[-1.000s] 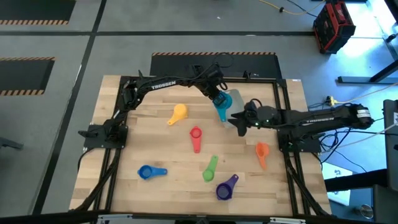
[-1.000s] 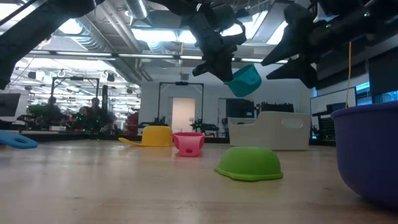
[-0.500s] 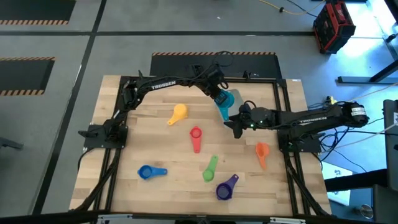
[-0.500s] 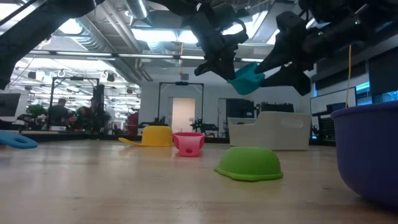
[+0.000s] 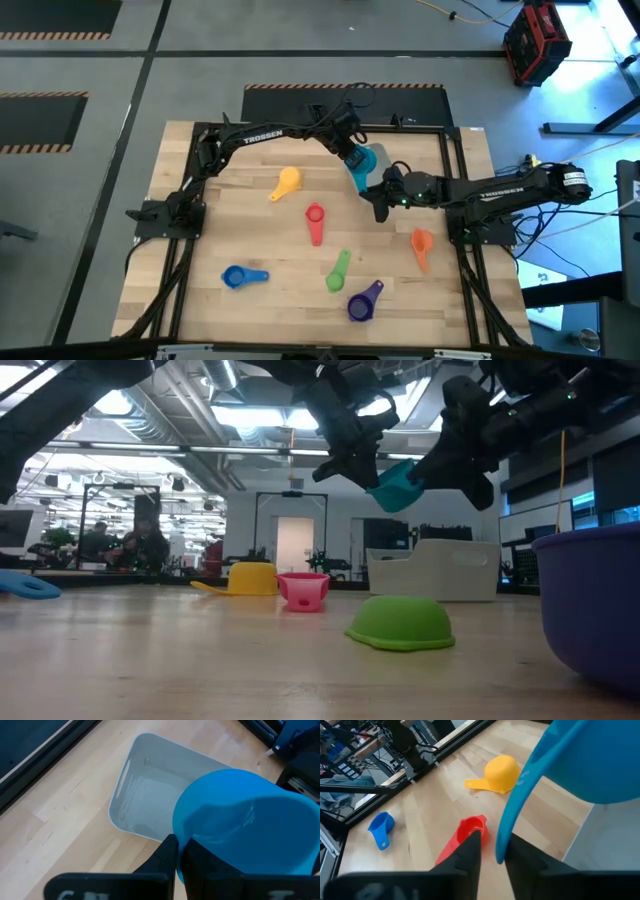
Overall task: Nest measuring cups in basket
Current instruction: Put the light blue measuring cup into the grey bin
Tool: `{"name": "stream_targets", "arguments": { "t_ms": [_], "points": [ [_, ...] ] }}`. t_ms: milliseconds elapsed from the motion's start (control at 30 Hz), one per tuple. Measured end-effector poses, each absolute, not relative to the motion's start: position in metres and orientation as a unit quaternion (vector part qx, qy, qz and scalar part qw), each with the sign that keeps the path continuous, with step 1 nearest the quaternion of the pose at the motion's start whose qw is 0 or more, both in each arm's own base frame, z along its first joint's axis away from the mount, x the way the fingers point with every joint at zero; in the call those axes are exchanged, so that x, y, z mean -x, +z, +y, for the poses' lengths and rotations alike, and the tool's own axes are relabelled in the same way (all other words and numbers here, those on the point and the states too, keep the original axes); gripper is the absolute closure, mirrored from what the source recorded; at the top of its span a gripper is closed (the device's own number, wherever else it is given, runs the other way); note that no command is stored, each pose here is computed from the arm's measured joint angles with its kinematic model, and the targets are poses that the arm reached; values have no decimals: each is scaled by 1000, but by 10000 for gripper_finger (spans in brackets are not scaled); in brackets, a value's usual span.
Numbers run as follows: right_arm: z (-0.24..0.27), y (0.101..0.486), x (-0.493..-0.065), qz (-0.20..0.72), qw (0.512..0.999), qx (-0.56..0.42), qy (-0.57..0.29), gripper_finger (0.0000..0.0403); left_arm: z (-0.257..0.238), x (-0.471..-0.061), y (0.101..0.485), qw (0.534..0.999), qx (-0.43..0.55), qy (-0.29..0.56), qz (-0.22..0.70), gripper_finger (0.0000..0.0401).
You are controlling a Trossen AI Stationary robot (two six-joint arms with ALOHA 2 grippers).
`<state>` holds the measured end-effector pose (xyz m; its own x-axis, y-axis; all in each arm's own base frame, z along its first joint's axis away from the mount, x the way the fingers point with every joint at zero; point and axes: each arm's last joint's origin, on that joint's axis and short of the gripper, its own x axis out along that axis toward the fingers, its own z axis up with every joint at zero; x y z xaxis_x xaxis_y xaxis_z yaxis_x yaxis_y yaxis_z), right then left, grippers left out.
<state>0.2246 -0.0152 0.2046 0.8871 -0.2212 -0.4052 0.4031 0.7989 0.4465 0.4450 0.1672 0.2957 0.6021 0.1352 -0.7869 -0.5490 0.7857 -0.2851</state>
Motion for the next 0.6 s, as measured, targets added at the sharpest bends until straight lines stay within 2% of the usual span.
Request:
{"name": "stream_targets", "arguments": {
  "t_ms": [267, 600],
  "points": [
    [-15, 204, -224, 171, 932, -270, -170, 390, 167, -445, 296, 857, 259, 199, 399, 390],
    [-15, 204, -224, 171, 932, -271, -169, 391, 167, -445, 296, 857, 260, 196, 398, 379]
  ]
}}
